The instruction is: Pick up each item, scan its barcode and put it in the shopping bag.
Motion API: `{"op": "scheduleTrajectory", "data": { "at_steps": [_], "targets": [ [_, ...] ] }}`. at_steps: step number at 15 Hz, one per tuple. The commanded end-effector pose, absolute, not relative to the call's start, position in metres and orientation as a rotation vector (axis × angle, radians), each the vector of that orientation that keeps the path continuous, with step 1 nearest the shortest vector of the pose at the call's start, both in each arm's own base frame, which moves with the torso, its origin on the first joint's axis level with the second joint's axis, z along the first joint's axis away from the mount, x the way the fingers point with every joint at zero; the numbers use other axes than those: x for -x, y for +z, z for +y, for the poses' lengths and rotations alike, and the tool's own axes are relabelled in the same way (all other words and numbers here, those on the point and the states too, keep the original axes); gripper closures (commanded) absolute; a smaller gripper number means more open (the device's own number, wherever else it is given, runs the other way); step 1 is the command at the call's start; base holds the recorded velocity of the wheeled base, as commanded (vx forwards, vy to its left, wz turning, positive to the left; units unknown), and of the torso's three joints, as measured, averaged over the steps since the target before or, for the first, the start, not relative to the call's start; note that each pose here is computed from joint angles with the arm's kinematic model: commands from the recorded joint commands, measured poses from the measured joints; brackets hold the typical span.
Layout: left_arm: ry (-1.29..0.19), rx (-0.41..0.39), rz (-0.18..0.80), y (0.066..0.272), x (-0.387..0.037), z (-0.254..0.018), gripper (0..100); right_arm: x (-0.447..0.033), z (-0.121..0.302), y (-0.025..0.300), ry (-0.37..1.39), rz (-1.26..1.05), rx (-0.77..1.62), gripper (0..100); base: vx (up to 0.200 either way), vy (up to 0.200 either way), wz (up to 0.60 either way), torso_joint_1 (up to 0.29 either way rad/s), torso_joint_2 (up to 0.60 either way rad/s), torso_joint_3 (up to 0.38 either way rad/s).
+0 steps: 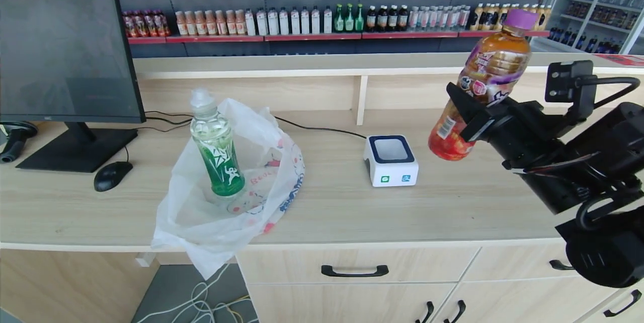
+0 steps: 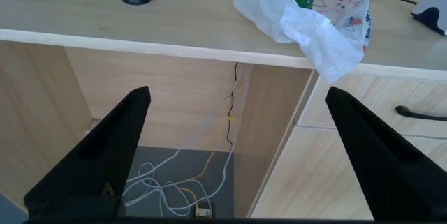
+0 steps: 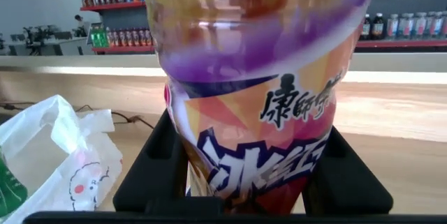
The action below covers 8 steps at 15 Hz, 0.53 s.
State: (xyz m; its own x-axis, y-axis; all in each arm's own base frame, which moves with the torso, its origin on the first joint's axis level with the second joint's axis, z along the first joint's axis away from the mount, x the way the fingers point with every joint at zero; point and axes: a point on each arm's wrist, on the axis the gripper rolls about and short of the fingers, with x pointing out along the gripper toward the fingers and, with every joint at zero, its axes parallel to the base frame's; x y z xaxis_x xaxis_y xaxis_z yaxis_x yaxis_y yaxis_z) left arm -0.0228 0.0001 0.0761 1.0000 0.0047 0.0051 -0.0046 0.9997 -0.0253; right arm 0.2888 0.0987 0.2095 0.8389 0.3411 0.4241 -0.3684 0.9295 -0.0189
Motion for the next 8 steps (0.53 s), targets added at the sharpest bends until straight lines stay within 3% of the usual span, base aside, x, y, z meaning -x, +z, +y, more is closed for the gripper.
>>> {"op": "scheduleTrajectory", "data": {
  "at_steps": [1,8],
  "targets": [
    [0.006,0.026,-0.005,0.076,0.023,0.000,0,-0.313,0.096,0.195,0.408,-0.416,-0.001,100,0.000,0.000,0.00,0.000,0.00,0.000],
    [0.006,0.025,-0.005,0.076,0.023,0.000,0,-0.353,0.110,0.201,0.735,-0.563,0.180,100,0.000,0.000,0.00,0.000,0.00,0.000]
  ]
}}
